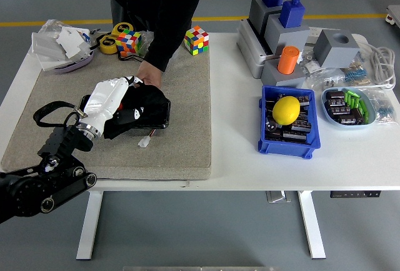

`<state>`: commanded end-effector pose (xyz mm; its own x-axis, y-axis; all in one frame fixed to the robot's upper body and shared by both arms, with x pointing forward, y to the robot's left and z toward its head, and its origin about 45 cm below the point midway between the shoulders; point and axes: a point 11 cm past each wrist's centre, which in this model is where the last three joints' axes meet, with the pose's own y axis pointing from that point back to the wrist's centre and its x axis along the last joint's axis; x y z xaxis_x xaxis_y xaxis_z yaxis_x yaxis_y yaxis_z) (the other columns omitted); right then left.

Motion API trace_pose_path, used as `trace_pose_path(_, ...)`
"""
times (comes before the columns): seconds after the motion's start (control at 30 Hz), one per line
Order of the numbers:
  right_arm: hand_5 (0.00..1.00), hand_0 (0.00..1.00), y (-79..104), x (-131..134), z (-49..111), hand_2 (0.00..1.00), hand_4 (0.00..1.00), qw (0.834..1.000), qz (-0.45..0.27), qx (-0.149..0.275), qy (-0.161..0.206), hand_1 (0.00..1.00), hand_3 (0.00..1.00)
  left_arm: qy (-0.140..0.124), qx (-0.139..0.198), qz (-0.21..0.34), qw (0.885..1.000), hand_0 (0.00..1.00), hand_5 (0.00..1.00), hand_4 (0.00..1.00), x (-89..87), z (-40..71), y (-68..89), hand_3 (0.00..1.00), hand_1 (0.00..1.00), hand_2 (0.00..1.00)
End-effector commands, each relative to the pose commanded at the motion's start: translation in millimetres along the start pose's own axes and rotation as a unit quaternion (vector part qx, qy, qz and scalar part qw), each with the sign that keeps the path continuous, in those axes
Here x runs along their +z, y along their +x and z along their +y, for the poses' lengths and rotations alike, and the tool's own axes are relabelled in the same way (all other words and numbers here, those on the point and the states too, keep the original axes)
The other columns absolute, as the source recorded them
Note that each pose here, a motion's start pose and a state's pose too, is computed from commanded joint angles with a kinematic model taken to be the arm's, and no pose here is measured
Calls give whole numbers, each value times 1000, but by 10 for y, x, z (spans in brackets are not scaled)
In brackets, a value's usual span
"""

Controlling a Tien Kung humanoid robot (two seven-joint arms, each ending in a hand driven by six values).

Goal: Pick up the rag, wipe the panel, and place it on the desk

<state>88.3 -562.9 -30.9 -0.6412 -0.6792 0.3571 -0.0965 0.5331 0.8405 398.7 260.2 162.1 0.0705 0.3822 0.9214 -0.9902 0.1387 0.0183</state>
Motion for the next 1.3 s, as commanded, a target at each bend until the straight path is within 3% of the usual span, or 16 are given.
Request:
trace_pose_path(0.4,577,747,19,23,-3,699,981,1000,-2,1,-3,687,613,29,21,-11,999,148,2,649,-285,27,172,630,65,527)
trace_pose_path(0.97,580,747,14,18,-3,699,983,1000,-7,0,-3,687,614,94,59,-29,993,147,2,647,-825,100,483,630,65,527)
trace_pose_path(1.3,581,747,12,34,-4,699,983,1000,-6,1,-4,687,614,112,55,-35,992,148,2,648,-973,146,467,631,65,527)
